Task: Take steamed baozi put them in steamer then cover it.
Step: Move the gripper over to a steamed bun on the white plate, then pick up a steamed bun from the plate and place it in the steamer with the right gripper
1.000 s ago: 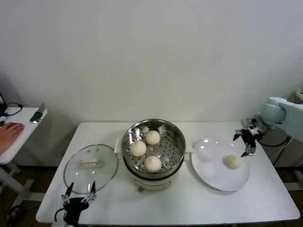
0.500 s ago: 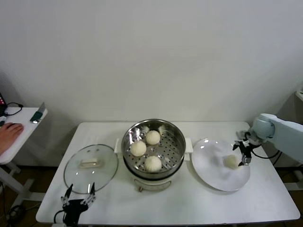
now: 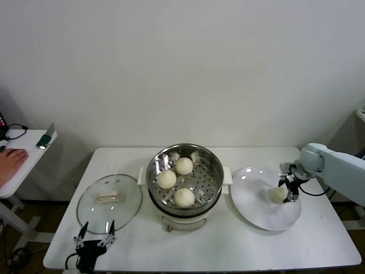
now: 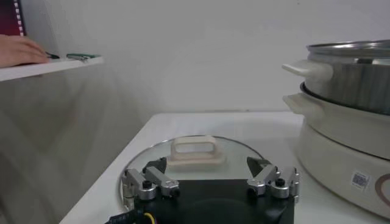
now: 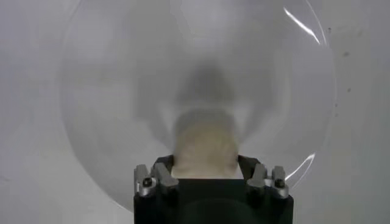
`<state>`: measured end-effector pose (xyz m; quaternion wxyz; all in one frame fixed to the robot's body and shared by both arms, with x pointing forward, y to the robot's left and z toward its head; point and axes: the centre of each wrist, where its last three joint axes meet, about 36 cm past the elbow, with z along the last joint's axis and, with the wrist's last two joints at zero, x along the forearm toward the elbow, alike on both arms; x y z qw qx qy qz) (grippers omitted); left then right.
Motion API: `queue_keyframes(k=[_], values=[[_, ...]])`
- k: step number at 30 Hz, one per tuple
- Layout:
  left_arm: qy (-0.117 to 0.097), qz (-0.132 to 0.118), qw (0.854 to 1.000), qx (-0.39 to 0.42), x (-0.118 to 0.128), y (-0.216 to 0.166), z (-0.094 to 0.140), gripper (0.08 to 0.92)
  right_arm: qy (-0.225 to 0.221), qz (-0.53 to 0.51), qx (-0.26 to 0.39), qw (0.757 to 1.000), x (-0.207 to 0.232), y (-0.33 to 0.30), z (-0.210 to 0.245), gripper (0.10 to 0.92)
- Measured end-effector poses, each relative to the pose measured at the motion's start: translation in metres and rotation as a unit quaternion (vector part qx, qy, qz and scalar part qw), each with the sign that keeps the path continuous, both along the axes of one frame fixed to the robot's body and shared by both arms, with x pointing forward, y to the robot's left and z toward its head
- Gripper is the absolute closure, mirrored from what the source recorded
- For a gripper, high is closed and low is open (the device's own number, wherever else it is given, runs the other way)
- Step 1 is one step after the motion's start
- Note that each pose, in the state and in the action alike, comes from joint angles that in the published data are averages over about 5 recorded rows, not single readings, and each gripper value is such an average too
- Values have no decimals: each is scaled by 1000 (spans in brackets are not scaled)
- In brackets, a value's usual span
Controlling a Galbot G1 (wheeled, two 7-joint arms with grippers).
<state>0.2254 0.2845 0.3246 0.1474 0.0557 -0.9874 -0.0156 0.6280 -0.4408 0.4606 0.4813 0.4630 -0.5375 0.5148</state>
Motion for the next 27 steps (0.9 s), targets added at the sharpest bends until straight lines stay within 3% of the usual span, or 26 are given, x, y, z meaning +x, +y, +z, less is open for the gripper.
queue_keyframes(k=[10,21,27], values=[[0,-1,1000,2,2,1,1,177,-19,6,8,1000,5,11,45,382],[-2,-9,1000,6,8,6,6,177,-80,75,51,993,10,110,209,378],[-5,-10,1000,6,9,7,8,177,-98,103,87,986,-9,180,265,377]])
